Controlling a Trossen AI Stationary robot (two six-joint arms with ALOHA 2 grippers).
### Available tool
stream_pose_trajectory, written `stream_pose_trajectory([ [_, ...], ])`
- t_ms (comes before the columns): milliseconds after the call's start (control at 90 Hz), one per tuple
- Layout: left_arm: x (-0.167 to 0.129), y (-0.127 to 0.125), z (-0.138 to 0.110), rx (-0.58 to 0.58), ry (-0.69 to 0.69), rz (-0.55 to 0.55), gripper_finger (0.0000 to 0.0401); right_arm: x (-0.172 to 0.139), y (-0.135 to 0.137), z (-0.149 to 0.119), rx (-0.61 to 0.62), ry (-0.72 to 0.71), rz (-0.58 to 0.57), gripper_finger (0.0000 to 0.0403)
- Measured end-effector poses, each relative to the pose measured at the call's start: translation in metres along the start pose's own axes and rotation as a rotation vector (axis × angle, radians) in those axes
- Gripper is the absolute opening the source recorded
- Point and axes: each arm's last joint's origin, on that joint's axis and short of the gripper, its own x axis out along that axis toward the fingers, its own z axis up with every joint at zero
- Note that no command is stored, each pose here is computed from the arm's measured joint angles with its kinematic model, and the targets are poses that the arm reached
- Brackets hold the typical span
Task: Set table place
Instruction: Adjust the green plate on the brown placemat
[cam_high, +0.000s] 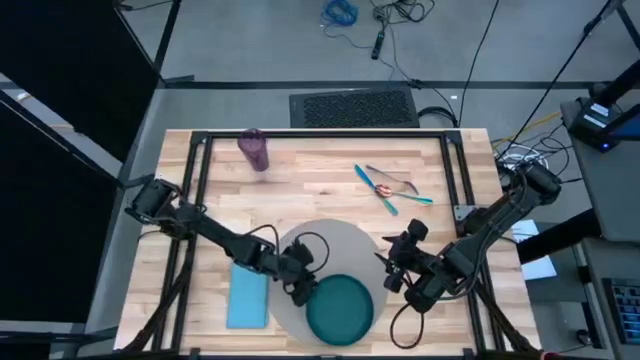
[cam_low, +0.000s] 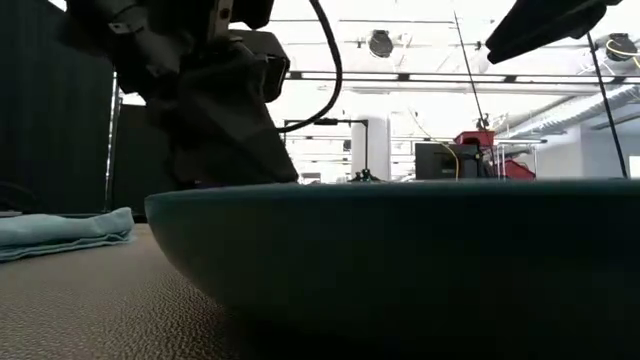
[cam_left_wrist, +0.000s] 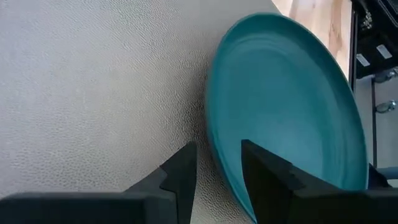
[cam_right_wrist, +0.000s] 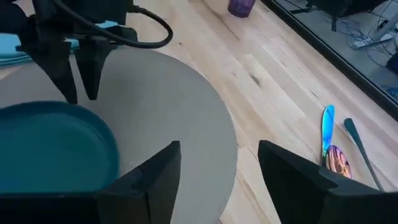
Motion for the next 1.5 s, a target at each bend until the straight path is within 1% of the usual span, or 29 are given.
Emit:
stream_pose_trajectory([
  [167,0.004,0.0,-0.009,0.007,0.028,0.016,0.0107,0.0,0.0,0.0,0.002,-0.001,0.001,0.0201],
  [378,0.014,0.003,-0.019,-0.012,0.069,0.027,0.0107,0.0,0.002,0.001,0.018,-0.008,0.012,0.0201],
  [611,0.016,0.003,-0.019,-0.005,0.071,0.017,0.0104,0.0,0.002,0.002,0.022,-0.011,0.016,0.0201],
  [744,0.016,0.003,-0.019,0.013,0.077,0.012,0.0077,0.0,0.002,0.002,0.022,-0.011,0.016,0.0201],
  [911,0.016,0.002,-0.02,0.02,0.101,-0.007,0.0014,0.001,0.001,0.002,0.026,-0.01,0.011,0.0201],
  [1056,0.016,-0.001,-0.019,0.043,0.098,-0.047,0.0002,0.002,0.001,0.003,0.028,-0.009,0.007,0.0201],
  [1244,0.003,-0.008,-0.008,0.059,0.038,-0.078,0.0001,0.004,0.0,0.004,0.032,-0.006,0.001,0.0201],
  [1367,-0.012,-0.013,0.003,0.069,-0.01,-0.091,0.0,0.004,0.0,0.004,0.021,-0.006,0.001,0.0201],
  [1500,-0.032,-0.009,0.012,0.069,-0.02,-0.018,0.0,0.004,0.0,0.004,0.02,0.003,0.006,0.0201],
])
